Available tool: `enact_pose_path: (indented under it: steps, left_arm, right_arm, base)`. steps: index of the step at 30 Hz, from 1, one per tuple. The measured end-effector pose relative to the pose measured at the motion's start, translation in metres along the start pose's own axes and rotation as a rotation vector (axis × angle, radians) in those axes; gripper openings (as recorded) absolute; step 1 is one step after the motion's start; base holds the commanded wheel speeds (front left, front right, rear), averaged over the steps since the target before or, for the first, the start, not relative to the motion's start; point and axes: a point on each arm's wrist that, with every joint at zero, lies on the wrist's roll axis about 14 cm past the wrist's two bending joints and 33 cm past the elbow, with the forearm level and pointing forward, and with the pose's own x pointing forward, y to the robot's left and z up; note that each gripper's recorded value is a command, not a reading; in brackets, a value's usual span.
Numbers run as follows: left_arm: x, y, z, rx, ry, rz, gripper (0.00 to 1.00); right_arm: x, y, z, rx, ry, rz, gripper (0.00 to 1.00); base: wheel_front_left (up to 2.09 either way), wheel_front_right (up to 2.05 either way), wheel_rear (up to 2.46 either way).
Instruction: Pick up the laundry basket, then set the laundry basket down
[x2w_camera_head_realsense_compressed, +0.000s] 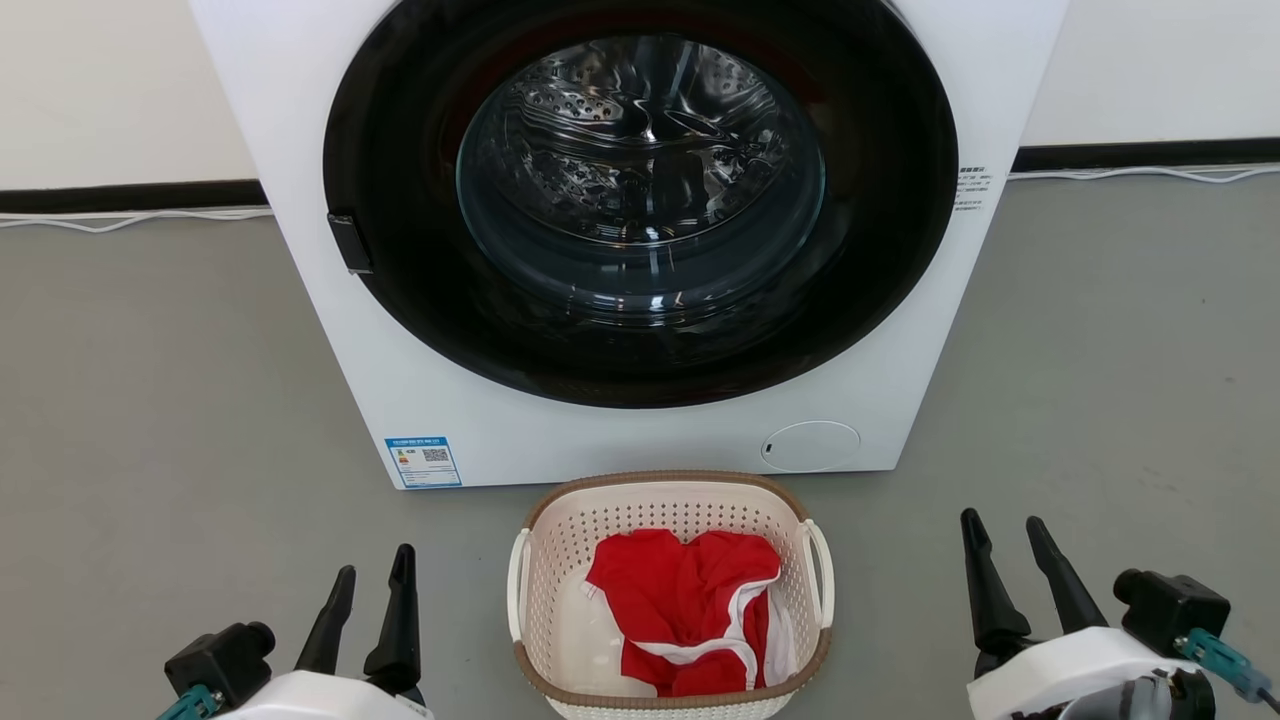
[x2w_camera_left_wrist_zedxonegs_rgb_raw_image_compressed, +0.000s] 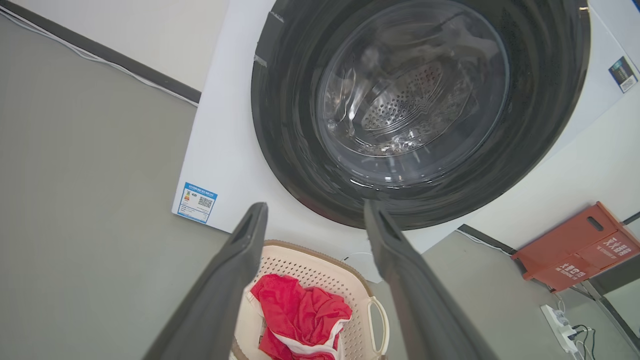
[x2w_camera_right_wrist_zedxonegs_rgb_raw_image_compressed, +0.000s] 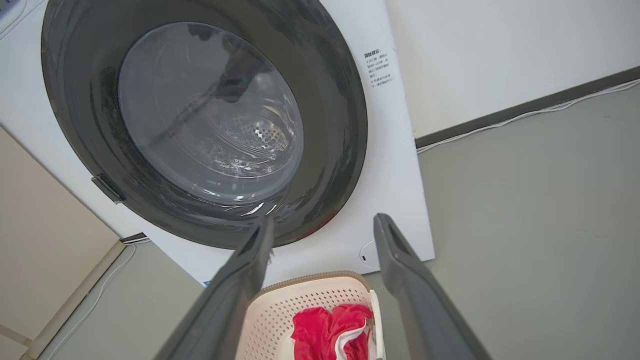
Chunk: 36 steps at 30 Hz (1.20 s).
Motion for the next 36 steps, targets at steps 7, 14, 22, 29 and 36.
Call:
enact_pose_path:
  steps: [7, 14, 22, 29, 36]
  left_arm:
    - [-0.002, 0.000, -0.002, 0.082, -0.001, -0.009, 1.00]
    - [-0.002, -0.002, -0.003, 0.161, -0.003, -0.025, 1.00]
    - [-0.001, -0.006, -0.003, 0.238, -0.014, -0.049, 1.00]
    - [-0.001, -0.010, -0.003, 0.321, -0.024, -0.071, 1.00]
    - [-0.001, -0.012, -0.004, 0.371, -0.025, -0.088, 1.00]
  right_arm:
    - [0.000, 0.001, 0.000, -0.081, -0.006, 0.011, 1.00]
    - [-0.001, 0.001, 0.000, -0.159, -0.010, 0.019, 1.00]
    - [-0.001, 0.000, 0.002, -0.243, -0.022, 0.024, 1.00]
    - [-0.002, 0.002, 0.001, -0.319, -0.026, 0.039, 1.00]
    - [-0.001, 0.004, 0.000, -0.366, -0.030, 0.051, 1.00]
  base:
    - [0.00, 0.00, 0.00]
    - [0.00, 0.00, 0.00]
    - [0.00, 0.00, 0.00]
    - [0.00, 0.00, 0.00]
    - [0.00, 0.00, 0.00]
